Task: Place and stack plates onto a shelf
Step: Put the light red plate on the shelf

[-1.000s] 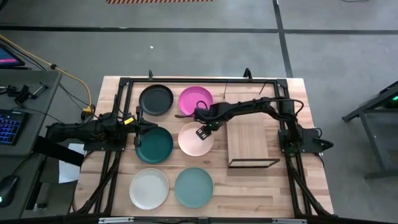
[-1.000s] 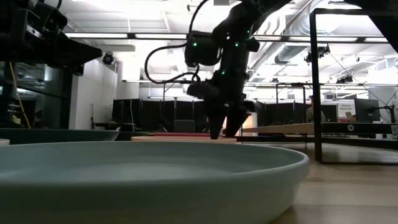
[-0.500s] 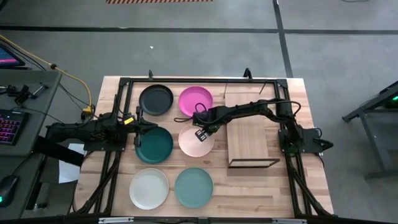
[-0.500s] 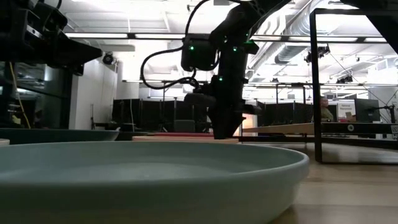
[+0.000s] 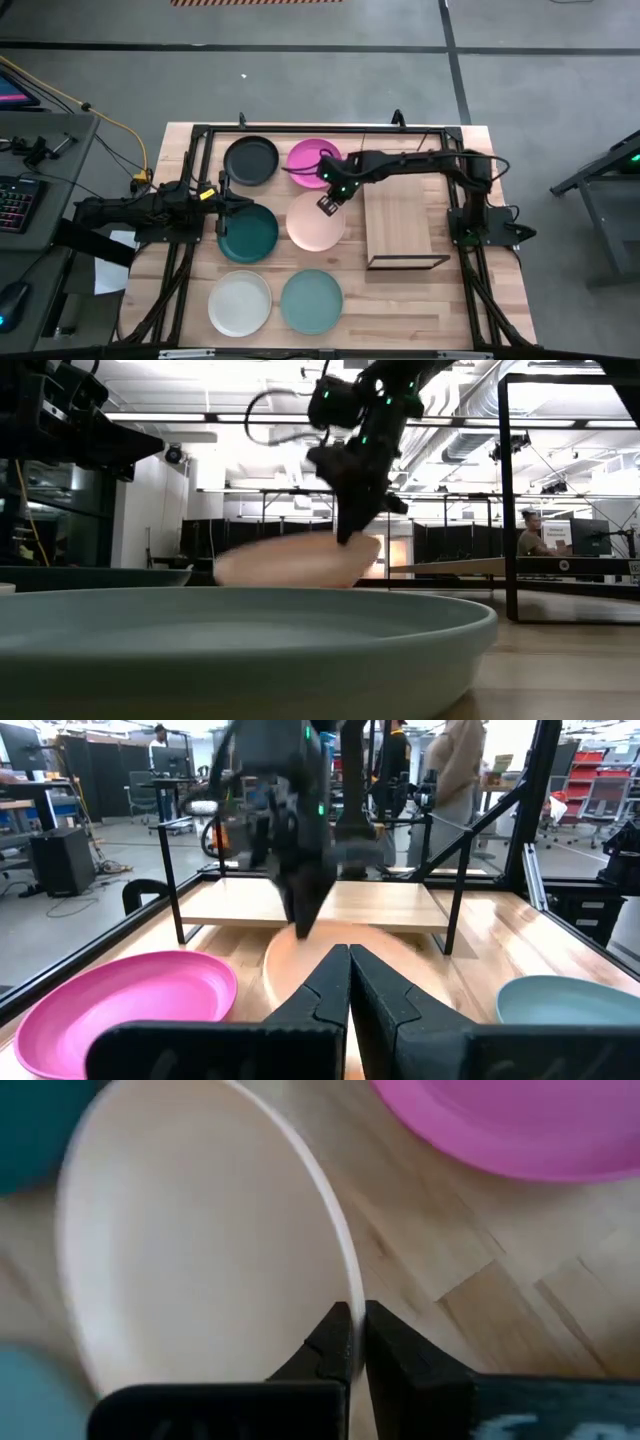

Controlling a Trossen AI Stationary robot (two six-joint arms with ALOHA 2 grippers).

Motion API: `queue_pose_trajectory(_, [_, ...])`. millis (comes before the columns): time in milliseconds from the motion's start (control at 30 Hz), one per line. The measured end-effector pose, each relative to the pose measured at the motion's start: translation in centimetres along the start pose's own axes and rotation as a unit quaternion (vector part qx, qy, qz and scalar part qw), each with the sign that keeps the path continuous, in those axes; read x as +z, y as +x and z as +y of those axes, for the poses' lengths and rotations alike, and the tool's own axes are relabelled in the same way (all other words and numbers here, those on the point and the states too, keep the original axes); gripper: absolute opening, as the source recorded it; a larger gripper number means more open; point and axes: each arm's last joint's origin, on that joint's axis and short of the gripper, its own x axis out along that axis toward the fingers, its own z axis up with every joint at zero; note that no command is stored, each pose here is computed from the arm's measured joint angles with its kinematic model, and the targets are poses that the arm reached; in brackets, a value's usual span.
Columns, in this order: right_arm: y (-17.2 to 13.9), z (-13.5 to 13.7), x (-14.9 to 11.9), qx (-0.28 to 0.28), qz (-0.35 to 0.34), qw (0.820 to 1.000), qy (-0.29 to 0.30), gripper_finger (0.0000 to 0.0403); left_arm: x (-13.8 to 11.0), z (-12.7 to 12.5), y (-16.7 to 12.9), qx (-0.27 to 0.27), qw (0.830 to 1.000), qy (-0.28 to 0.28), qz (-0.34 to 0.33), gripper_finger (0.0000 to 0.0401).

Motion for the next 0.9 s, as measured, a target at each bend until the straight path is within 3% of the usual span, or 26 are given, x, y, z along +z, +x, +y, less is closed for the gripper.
queue_pose_trajectory(267, [-5.1, -0.5, -0.8, -0.001, -0.01, 0.999, -0.039, 0.0, 0.0, 0.0, 0.0, 0.0, 1.0, 0.0, 0.0, 0.0001])
queue_pose_trajectory(500, [-10.2, -5.0, -2.0, -0.1, 0.028, 0.994, -0.039, 0.0, 0.0, 0.0, 0.0, 0.0, 1.0, 0.0, 0.0, 0.0001])
queue_pose_trajectory(633, [-12.7, -8.9, -3.2, -0.105, -0.013, 0.994, 0.022, 0.0, 0.0, 0.0, 0.0, 0.0, 1.0, 0.0, 0.0, 0.0001])
queue_pose_trajectory(767, [-12.9, -12.7, -7.6, -0.109, -0.045, 0.985, 0.127, 0.0, 0.0, 0.0, 0.0, 0.0, 1.0, 0.0, 0.0, 0.0001])
queue_pose_trajectory(900, [-12.5, -15.5, -11.6, -0.105, -0.092, 0.962, 0.233, 0.0, 0.0, 0.0, 0.0, 0.0, 1.0, 0.0, 0.0, 0.0001])
